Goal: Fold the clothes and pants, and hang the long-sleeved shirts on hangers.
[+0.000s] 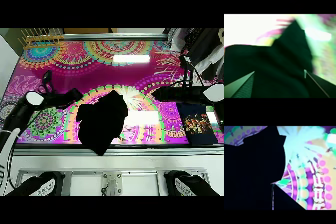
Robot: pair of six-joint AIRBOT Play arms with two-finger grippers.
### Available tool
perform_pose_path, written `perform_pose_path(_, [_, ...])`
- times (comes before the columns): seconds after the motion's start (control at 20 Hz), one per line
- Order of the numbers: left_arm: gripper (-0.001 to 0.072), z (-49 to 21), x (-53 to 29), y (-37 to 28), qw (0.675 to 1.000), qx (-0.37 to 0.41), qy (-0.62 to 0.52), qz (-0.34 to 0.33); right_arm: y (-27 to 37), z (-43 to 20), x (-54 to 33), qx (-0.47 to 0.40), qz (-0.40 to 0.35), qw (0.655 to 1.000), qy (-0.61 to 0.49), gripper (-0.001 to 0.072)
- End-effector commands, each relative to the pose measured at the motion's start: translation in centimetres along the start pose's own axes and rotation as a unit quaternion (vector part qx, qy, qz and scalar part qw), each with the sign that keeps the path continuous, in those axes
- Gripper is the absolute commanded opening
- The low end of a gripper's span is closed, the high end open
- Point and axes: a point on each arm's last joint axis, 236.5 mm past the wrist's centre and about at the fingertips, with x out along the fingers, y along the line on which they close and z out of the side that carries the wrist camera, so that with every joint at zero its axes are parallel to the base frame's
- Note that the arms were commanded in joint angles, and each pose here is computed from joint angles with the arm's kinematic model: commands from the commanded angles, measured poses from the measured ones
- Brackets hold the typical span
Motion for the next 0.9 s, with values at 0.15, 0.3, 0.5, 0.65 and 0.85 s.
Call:
perform_pose_path(0.15, [0.0692, -2.1, 4.0, 10.8, 0.990, -0.082, 0.108, 0.029, 0.3, 0.1, 0.0, 0.003, 0.005, 1.000, -0.001, 0.0014])
perform_pose_path(0.3, [0.0692, -4.5, 6.5, 9.8, 0.984, -0.070, 0.161, 0.001, 0.2, 0.1, 0.0, 0.002, 0.005, 1.000, -0.001, 0.0014])
perform_pose_path(0.5, [0.0692, -5.7, 8.7, 7.0, 0.975, -0.027, 0.220, -0.016, 0.2, 0.1, 0.0, 0.002, 0.005, 1.000, -0.001, 0.0014])
perform_pose_path(0.65, [0.0692, -5.9, 9.9, 5.8, 0.972, -0.021, 0.235, -0.018, 0.3, -0.2, 0.0, 0.002, 0.006, 1.000, 0.005, 0.0014])
perform_pose_path(0.85, [-0.0001, -4.4, 10.0, 4.8, 0.974, -0.020, 0.224, -0.022, 0.4, -0.6, 0.1, 0.003, 0.008, 1.000, 0.013, 0.0014])
